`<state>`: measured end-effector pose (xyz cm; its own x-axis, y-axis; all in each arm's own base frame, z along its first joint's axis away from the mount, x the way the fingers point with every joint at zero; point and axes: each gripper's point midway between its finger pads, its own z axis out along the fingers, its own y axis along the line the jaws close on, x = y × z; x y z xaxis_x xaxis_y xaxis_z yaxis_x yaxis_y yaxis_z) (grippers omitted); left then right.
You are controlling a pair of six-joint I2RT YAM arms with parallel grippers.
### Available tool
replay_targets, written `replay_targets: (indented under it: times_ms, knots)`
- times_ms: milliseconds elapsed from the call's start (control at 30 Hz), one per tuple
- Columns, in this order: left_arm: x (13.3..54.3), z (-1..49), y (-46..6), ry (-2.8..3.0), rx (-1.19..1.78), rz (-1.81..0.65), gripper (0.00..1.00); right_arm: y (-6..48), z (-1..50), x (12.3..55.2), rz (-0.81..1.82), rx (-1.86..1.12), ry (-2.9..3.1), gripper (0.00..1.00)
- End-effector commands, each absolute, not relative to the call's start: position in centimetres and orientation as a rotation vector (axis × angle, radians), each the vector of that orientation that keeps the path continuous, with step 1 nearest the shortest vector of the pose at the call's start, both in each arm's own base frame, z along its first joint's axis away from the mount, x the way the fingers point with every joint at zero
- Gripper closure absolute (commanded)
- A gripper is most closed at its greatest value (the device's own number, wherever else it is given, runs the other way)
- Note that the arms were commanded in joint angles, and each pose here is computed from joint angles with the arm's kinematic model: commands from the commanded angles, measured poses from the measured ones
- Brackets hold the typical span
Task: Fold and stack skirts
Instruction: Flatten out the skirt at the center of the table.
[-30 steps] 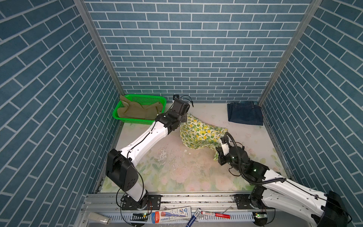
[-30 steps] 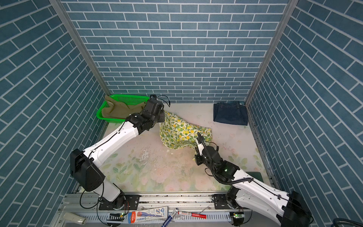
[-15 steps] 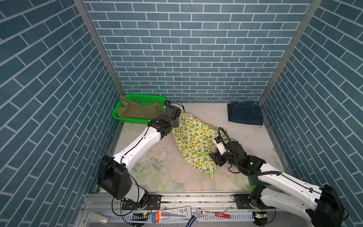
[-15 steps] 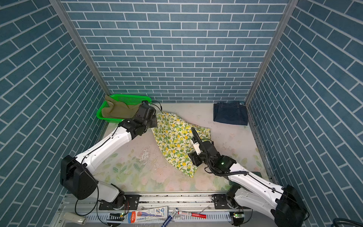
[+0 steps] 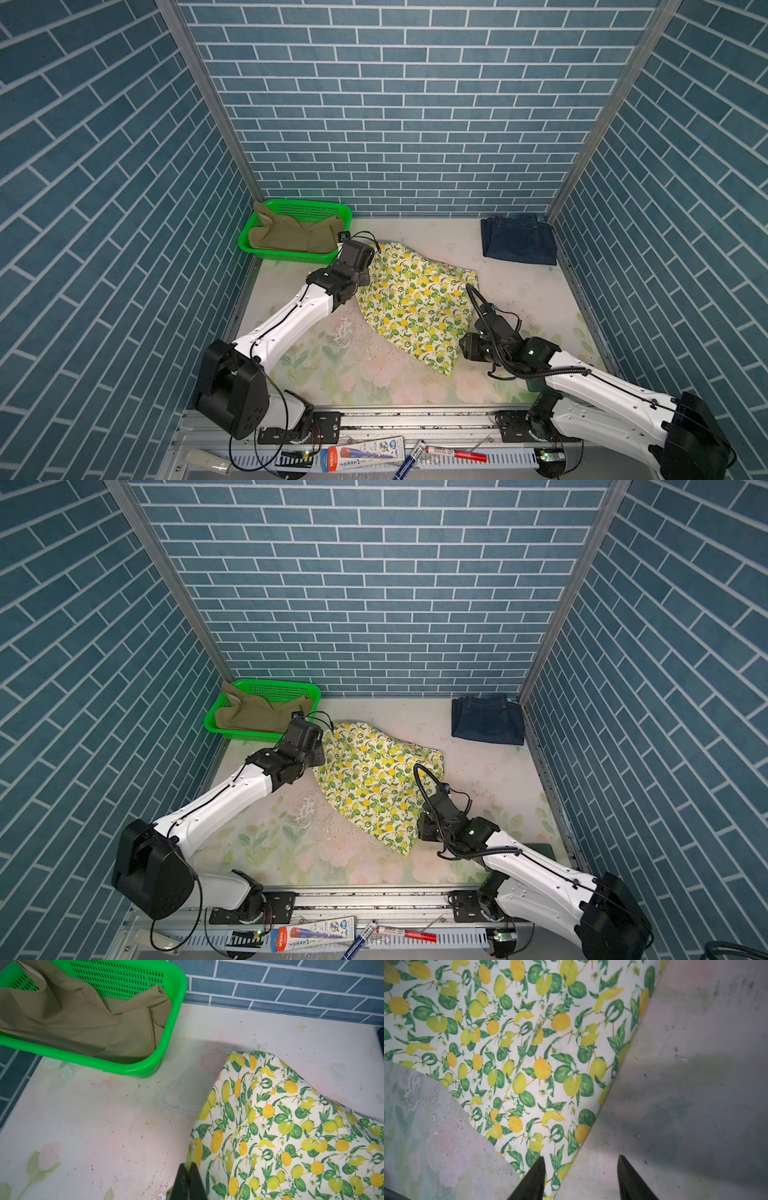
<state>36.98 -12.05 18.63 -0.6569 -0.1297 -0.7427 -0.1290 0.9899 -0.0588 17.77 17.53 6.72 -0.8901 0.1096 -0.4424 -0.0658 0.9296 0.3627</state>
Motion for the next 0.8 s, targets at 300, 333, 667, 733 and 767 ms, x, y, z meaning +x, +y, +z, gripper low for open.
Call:
replay_targets:
  times_ms: [300, 333, 667, 733, 767]
  knots:
    - [34.4, 17.3, -10.0, 2.278, -0.241, 0.014, 1.00, 19.7, 3.1, 13.8, 0.480, 0.259, 2.792, 0.44]
    - [34.3, 17.2, -9.9, 2.280, -0.241, 0.013, 1.00, 20.1, 2.8, 13.5, 0.472, 0.257, 2.804, 0.44]
    - [33.5, 17.0, -9.5, 2.275, -0.239, 0.005, 1.00, 20.1, 0.3, 12.7, 0.409, 0.384, 2.853, 0.85]
    - [33.6, 17.2, -9.7, 2.271, -0.238, -0.005, 1.00, 19.7, 1.0, 12.9, 0.421, 0.397, 2.823, 1.00]
    - [33.7, 17.3, -9.8, 2.267, -0.239, -0.015, 1.00, 19.4, 1.8, 13.4, 0.414, 0.400, 2.794, 1.00]
